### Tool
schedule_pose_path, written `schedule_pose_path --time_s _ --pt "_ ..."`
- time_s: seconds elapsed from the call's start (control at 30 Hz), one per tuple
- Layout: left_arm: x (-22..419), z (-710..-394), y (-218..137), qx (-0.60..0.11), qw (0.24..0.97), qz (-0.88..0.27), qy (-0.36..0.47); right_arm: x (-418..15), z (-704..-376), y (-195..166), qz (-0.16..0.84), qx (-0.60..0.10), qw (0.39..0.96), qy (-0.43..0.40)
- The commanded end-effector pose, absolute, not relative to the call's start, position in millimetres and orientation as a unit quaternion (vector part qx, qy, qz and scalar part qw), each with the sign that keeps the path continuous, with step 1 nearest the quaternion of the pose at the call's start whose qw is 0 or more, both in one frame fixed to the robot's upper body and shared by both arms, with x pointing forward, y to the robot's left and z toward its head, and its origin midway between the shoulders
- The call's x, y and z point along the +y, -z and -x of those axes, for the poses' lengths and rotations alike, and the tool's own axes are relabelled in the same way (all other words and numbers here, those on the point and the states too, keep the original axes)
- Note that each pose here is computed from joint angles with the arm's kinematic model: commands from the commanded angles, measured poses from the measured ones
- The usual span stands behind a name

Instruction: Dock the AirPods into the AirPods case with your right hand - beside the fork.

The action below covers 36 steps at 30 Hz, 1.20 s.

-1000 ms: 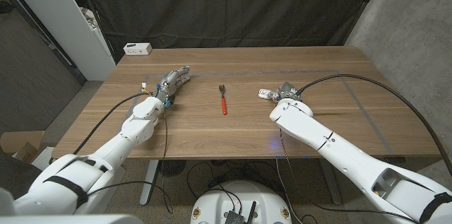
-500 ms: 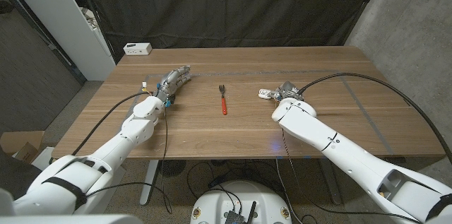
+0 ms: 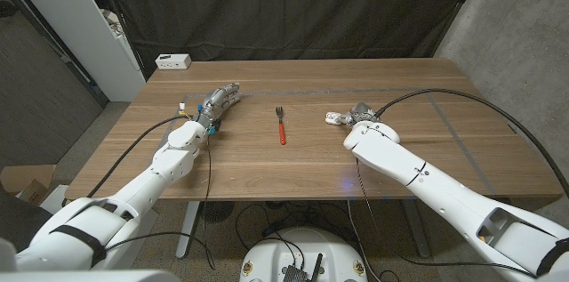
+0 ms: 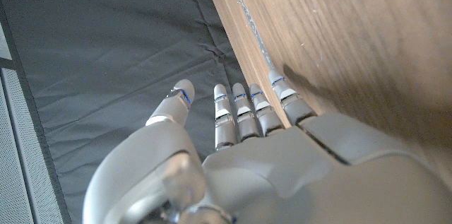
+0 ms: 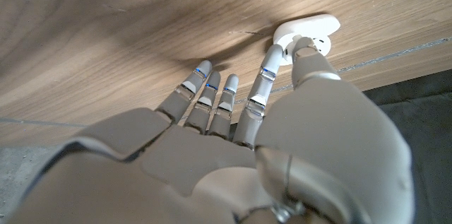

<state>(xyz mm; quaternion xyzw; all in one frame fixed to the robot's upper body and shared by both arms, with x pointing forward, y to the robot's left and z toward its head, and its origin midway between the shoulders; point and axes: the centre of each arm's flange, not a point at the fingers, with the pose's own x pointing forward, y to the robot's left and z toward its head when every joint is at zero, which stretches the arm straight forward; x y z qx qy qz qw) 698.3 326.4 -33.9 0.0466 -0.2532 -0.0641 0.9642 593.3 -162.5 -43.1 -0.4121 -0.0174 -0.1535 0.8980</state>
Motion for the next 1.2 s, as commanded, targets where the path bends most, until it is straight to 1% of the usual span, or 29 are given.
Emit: schedule_pose_path --time_s 0.03,0.3,1.2 --pt "322.9 -697.5 35.7 -0.249 0.965 -0.048 0.062 -168.4 -594.9 43.7 0.413 -0.002 0.897 0.156" --pt "319.8 -697.4 35.0 -0.245 0.966 -0.049 0.059 -171.7 -594.7 44.0 0.409 0.005 0.899 0.16" --pt "316.8 -688.3 41.4 -0.239 0.969 -0.044 0.042 -168.3 -606.2 36.5 0.404 -0.013 0.903 0.148"
